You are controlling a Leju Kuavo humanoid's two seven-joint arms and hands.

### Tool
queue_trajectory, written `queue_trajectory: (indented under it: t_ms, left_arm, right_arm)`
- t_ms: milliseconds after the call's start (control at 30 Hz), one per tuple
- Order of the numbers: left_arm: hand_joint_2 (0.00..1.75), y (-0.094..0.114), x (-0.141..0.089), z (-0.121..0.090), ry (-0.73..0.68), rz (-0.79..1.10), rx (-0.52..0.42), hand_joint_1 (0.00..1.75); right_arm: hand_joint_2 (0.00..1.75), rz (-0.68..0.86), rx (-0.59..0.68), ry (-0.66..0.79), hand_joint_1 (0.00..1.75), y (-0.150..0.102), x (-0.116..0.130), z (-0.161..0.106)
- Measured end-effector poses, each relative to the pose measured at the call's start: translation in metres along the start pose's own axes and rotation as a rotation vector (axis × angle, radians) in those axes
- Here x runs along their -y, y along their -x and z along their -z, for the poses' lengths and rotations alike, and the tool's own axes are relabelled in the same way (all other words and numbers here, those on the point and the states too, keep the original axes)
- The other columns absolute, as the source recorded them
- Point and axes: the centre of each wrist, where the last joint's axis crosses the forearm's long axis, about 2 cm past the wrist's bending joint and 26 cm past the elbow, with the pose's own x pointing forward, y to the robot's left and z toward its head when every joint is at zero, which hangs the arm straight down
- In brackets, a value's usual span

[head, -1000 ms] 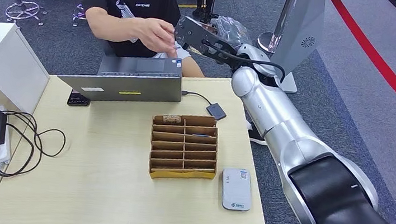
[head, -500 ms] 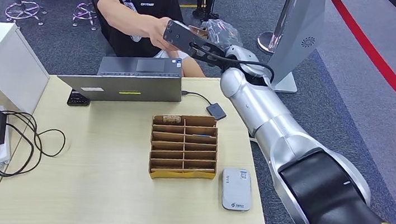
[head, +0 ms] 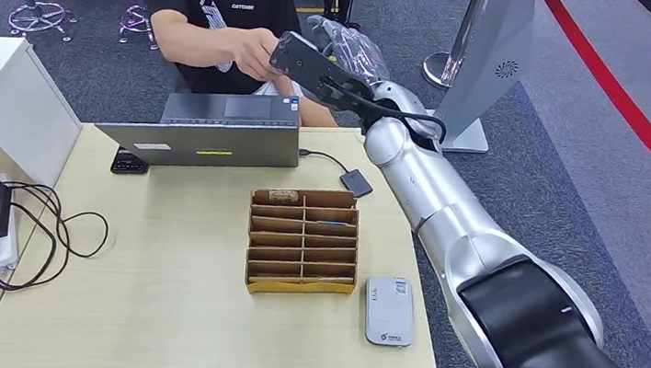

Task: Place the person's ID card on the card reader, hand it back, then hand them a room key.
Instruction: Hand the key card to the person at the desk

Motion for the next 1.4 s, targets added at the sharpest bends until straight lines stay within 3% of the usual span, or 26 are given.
queue_trajectory:
  t_ms: [300, 633, 933, 1167, 1400]
  left_arm:
    - [1.75, 0.03, 0.005, 0.001, -0.001, -0.055, -0.023, 0.0]
    - [1.75, 0.033, 0.004, 0.002, -0.003, -0.095, -0.032, 0.0]
    - [1.75, 0.043, 0.005, 0.002, -0.016, -0.189, -0.047, 0.0]
    - [1.75, 0.045, 0.004, 0.002, -0.028, -0.228, -0.051, 0.0]
    - [1.75, 0.045, 0.004, 0.002, -0.03, -0.237, -0.053, 0.0]
  right_arm:
    - [1.75, 0.175, 0.115, 0.077, 0.0, 0.035, -0.012, -0.051]
    - [1.75, 0.206, 0.173, 0.127, 0.0, 0.047, -0.008, -0.081]
    - [1.75, 0.449, 0.299, 0.128, 0.0, 0.089, -0.037, -0.191]
    - [1.75, 0.322, 0.235, 0.08, 0.0, 0.089, -0.071, -0.27]
    - [1.75, 0.269, 0.201, 0.067, 0.0, 0.082, -0.09, -0.3]
